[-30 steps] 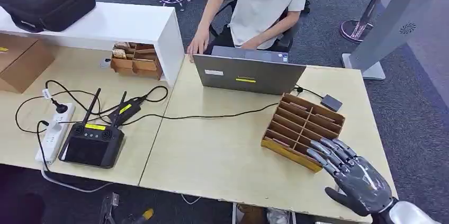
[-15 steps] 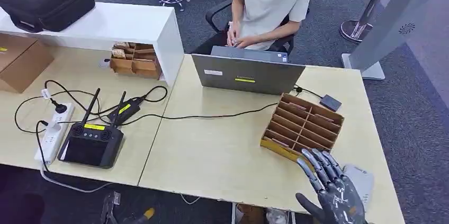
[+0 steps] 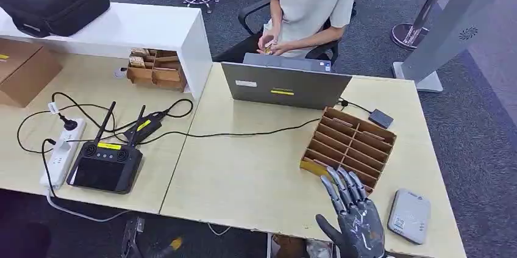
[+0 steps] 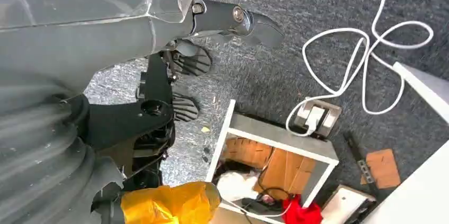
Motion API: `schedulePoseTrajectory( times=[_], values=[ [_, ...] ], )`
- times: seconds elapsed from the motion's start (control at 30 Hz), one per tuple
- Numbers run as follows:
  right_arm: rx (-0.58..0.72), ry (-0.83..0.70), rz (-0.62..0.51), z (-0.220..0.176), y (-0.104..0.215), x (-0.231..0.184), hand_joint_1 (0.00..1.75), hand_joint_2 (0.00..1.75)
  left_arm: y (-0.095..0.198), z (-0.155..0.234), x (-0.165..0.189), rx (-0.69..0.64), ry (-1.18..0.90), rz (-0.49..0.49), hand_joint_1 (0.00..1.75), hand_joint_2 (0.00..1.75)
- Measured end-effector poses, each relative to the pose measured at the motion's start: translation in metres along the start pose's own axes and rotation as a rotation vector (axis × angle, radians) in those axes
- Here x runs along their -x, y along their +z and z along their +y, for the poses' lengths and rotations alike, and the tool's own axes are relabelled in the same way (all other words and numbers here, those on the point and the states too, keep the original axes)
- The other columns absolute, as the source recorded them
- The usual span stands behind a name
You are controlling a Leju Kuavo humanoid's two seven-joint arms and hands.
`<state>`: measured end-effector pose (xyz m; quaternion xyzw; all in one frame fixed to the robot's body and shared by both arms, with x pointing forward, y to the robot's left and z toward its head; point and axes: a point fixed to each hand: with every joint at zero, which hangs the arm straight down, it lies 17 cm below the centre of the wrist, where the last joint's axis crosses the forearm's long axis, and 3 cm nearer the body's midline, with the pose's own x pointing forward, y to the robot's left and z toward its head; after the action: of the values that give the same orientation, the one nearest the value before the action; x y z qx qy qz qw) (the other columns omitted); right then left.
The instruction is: Pass the card to the sensor for recognition and then transmit it.
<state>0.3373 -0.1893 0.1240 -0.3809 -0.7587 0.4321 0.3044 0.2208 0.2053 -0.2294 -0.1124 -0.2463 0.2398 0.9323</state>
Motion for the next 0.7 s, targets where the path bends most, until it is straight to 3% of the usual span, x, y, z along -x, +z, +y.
schedulePoseTrajectory(
  times=[0.4,0.7],
  values=[
    [-0.014,0.222,0.182,0.009,-0.035,0.085,0.00,1.75,-0.002,-0.018,0.003,0.029,-0.038,0.032,0.00,1.75],
    [-0.012,0.274,0.193,0.003,-0.053,0.111,0.00,1.75,-0.002,-0.022,0.004,0.037,-0.050,0.038,0.00,1.75]
  ],
)
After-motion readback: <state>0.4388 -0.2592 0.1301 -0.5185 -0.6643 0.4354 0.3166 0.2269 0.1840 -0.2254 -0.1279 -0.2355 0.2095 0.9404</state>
